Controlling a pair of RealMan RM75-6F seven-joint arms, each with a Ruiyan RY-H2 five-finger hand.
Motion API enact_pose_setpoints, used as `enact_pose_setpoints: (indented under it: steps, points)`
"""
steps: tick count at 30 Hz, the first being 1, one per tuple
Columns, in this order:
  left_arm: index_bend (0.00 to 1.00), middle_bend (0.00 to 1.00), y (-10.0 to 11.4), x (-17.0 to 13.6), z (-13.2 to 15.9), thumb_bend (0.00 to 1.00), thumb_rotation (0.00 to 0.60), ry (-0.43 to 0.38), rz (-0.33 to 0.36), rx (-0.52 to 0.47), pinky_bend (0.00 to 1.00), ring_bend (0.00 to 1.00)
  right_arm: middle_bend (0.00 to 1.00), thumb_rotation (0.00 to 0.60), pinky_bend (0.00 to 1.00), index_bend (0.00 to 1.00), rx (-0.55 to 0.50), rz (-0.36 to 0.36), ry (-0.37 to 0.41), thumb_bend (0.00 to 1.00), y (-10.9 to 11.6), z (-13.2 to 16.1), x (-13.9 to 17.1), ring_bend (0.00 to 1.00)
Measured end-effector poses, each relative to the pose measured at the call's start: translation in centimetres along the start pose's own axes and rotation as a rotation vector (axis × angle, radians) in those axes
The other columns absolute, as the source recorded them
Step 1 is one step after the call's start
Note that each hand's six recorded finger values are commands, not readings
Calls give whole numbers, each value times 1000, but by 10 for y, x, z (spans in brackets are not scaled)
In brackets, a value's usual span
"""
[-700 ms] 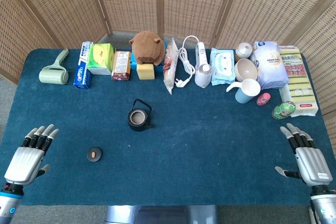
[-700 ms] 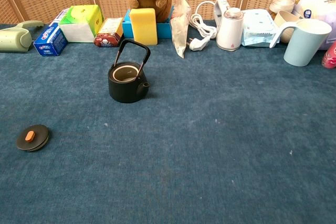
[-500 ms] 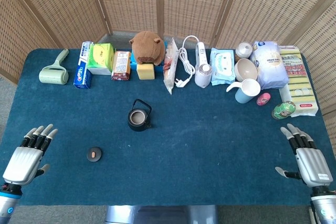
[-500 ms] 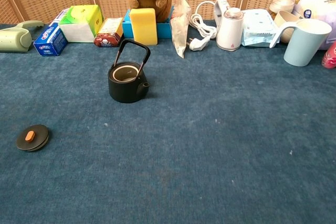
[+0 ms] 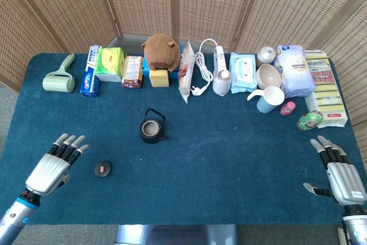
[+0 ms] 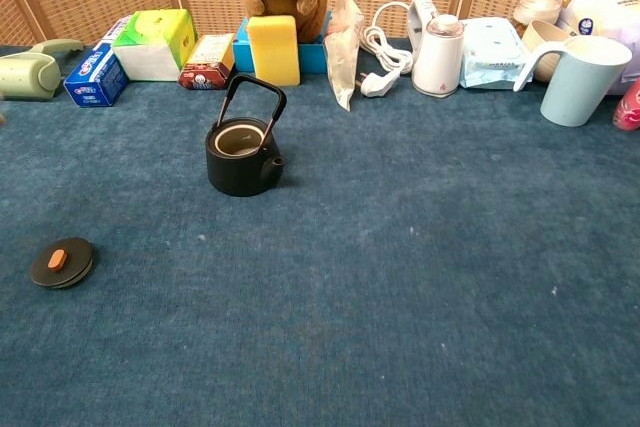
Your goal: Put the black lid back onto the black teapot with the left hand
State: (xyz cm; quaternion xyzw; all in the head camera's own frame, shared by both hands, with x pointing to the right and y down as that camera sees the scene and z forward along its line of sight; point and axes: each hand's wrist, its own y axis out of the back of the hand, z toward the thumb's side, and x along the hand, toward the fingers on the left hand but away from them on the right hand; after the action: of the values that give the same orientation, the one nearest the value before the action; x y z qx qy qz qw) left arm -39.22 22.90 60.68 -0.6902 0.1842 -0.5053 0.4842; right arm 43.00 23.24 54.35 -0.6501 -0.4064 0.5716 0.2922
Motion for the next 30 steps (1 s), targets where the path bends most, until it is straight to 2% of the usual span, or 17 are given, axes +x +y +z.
enact_pose_setpoints:
  steps: [6,13,24,30]
  points:
    - [19,0,-6,22,17,84,600,-85,-108,172,21,0,0,600,0,0,6,-50,-6,43,9,-3,-1,0]
    - [16,0,-10,41,31,83,600,-106,-184,260,21,0,0,600,0,0,8,-218,52,42,20,3,-1,0]
    - [0,0,-18,55,52,83,600,-137,-239,347,21,0,0,600,0,0,-7,-224,52,43,22,2,1,0]
    - [0,0,-28,56,64,84,600,-142,-266,352,21,0,0,600,0,0,-18,-241,59,42,26,2,3,0]
